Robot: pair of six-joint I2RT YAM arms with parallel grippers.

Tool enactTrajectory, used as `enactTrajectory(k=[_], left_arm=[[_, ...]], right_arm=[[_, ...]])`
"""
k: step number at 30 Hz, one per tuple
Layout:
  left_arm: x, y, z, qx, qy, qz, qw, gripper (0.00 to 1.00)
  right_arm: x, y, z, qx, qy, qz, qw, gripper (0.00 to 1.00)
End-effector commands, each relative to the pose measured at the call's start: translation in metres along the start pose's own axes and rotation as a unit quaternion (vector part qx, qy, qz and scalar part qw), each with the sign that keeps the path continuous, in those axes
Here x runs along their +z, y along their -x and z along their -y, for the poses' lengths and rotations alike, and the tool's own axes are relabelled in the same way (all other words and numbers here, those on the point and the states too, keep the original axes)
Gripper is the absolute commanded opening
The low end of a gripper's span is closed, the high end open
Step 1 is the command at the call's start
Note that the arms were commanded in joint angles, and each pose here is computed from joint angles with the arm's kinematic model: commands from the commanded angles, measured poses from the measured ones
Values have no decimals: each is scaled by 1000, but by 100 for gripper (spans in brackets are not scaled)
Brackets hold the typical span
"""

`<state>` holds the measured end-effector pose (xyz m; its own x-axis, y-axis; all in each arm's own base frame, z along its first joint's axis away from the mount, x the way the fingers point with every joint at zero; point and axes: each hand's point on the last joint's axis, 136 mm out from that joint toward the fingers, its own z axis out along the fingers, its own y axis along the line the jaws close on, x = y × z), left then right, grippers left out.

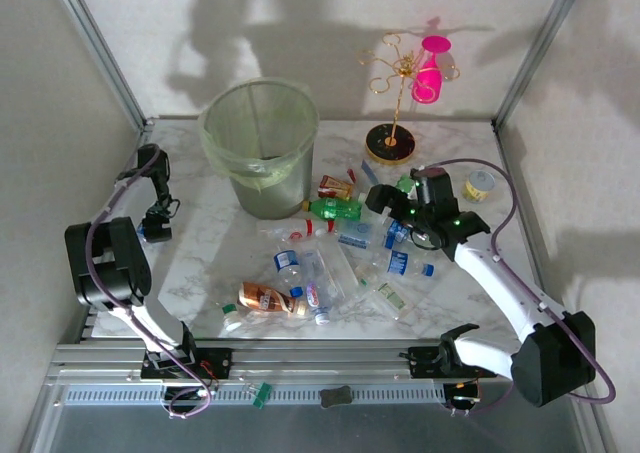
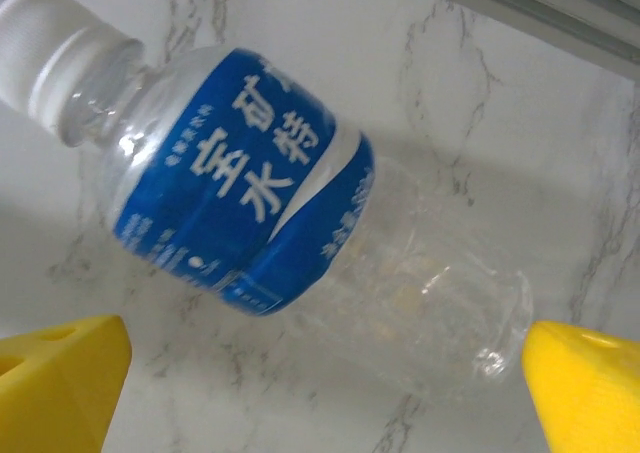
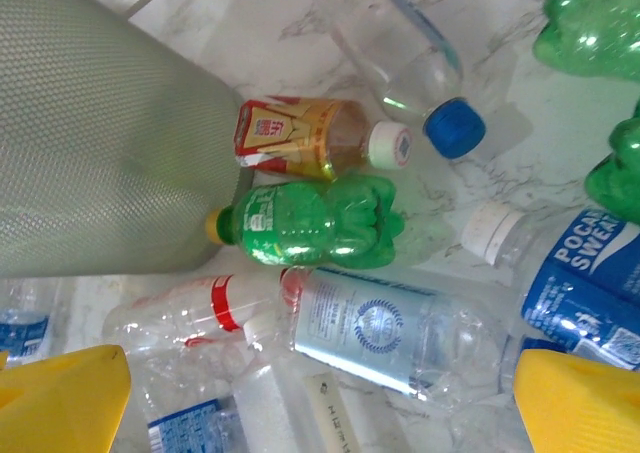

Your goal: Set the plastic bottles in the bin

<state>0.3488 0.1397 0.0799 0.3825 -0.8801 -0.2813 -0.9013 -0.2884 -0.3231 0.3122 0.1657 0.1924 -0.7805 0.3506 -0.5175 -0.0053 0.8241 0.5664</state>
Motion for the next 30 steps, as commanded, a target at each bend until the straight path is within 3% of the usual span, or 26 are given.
enactTrajectory(k=[1,15,23,30], left_arm=[[7,6,3,-57,9,5,998,100],[51,11,-14,-62,55,13,996,97],[71,6,-23,-33,84,4,996,74],[63,10,-23,-1,84,11,996,60]], right_arm=[[-1,7,-21,-19,33,-1,999,99],[42,-8,-30,-17,36,-63,997,99],[41,8,-34,-28,17,-47,998,96],[17,43,-43,-32,2,29,999,96]])
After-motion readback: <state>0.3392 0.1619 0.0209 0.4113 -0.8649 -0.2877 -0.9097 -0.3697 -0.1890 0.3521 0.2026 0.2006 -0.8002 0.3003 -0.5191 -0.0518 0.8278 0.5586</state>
